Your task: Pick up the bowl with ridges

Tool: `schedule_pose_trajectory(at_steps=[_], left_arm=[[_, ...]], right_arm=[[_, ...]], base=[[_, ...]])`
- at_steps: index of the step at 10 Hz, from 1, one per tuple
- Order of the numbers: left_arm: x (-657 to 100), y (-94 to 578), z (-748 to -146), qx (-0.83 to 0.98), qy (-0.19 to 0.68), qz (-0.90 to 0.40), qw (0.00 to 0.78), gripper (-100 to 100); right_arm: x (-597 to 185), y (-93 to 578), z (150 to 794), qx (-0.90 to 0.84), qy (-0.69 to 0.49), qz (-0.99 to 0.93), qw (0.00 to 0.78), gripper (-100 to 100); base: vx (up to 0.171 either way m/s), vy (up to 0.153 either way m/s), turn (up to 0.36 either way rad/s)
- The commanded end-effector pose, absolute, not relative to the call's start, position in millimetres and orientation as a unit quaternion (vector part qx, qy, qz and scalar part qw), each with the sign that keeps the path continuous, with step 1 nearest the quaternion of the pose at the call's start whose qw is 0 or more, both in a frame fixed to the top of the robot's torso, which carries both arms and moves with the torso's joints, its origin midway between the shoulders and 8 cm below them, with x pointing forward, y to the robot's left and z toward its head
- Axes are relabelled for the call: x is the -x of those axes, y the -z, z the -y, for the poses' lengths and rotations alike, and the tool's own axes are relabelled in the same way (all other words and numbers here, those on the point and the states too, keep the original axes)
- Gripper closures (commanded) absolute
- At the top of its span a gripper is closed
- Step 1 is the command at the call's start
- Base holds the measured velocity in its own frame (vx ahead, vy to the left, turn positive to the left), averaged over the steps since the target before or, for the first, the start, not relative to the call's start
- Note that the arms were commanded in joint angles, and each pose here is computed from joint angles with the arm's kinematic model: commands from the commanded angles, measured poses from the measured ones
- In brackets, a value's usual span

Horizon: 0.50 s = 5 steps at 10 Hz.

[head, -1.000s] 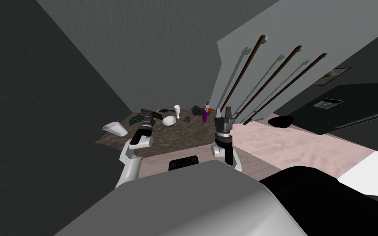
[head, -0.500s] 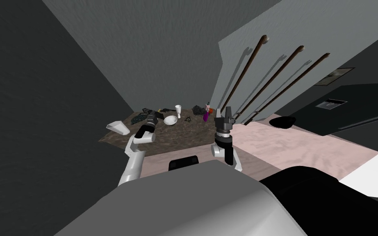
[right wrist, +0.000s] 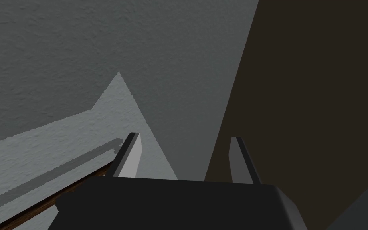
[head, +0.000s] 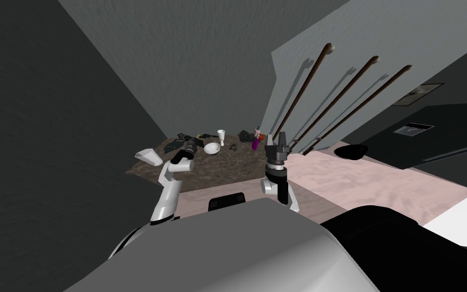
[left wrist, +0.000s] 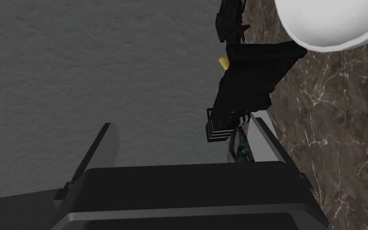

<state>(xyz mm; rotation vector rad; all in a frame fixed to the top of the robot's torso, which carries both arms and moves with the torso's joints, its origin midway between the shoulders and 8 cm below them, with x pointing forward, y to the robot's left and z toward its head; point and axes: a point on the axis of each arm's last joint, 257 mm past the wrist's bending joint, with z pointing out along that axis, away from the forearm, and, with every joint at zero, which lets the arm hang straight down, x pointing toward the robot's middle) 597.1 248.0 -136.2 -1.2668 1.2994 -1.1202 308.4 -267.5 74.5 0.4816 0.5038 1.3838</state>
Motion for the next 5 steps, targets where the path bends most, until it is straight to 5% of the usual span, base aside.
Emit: schedule_pose_trajectory(at_steps=[1, 5], left_arm=[[-600.5, 145.7, -246.7, 0.532, 0.449, -0.543, 0.470, -100], [-607.3, 162.2, -241.1, 0.554, 0.426, -0.561, 0.443, -100]], right_arm=[[-308.4, -74.5, 267.5, -0.217, -0.625, -0.227, 0.715, 0], [-308.4, -74.5, 267.5, -0.217, -0.625, -0.227, 0.715, 0]], base=[[-0.016, 0.021, 0.015], [-0.008, 0.012, 0.012]])
